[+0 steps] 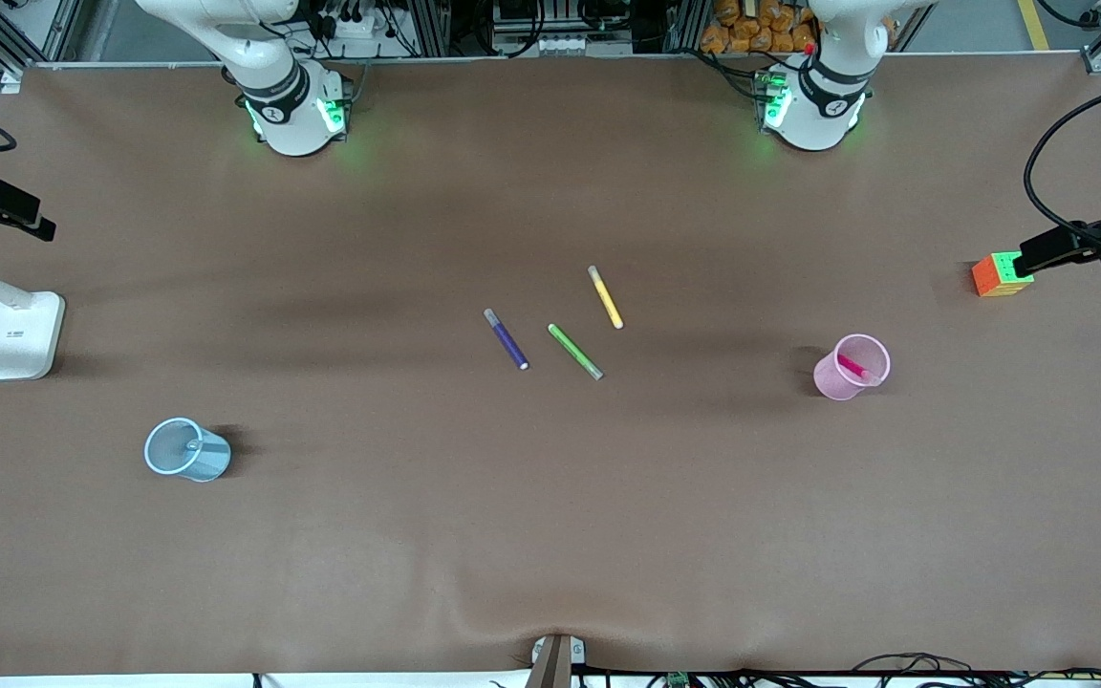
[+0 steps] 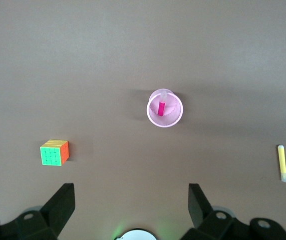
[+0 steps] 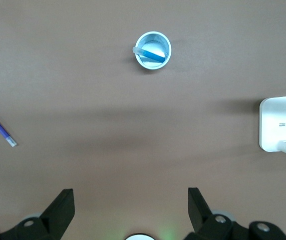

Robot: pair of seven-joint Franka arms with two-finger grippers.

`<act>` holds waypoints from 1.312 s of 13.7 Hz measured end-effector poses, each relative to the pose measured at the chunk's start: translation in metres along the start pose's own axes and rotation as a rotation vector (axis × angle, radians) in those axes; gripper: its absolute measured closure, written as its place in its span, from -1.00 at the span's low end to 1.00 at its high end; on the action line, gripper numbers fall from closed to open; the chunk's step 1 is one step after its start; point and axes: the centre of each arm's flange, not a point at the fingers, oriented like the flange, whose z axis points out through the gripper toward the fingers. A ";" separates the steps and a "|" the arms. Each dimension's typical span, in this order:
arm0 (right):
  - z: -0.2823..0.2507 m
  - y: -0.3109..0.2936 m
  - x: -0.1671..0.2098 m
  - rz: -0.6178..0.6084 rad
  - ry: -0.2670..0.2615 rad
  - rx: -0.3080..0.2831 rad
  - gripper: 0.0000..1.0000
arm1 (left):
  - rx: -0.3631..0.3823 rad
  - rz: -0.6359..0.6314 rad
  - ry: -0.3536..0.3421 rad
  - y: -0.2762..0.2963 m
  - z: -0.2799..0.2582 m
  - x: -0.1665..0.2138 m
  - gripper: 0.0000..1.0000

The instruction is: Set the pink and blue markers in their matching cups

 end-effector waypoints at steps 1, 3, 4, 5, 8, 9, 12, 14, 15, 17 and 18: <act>0.000 0.000 0.000 0.000 0.000 0.000 -1.00 | 0.000 0.002 0.004 0.002 -0.002 -0.002 -1.00; 0.000 0.000 0.000 0.000 -0.001 0.000 -1.00 | 0.003 0.013 0.014 0.009 -0.010 -0.008 -1.00; 0.000 0.000 0.000 0.000 -0.001 0.000 -1.00 | 0.007 0.013 0.014 0.011 -0.013 -0.014 -1.00; 0.000 0.000 0.000 0.000 -0.001 0.000 -1.00 | 0.004 0.008 0.013 0.010 -0.014 -0.021 -1.00; 0.001 0.000 0.000 0.000 -0.001 0.000 -1.00 | -0.001 -0.003 0.008 0.006 -0.018 -0.048 -1.00; 0.001 0.000 0.000 0.000 -0.001 0.000 -1.00 | 0.000 0.000 0.008 0.007 -0.018 -0.056 -1.00; 0.001 0.000 0.001 0.000 -0.002 0.000 -1.00 | 0.002 0.013 0.016 0.013 -0.023 -0.073 -1.00; 0.001 0.000 0.001 0.000 -0.002 0.000 -1.00 | 0.000 0.019 0.018 0.014 -0.024 -0.077 -1.00; 0.001 0.000 0.001 0.000 -0.002 0.000 -1.00 | -0.001 0.020 0.018 0.015 -0.023 -0.078 -1.00; 0.001 0.000 0.001 0.000 -0.002 0.000 -1.00 | -0.014 0.021 0.017 0.017 -0.020 -0.076 -1.00; 0.001 0.000 0.001 0.000 -0.002 0.000 -1.00 | -0.032 0.021 0.016 0.018 -0.020 -0.076 -1.00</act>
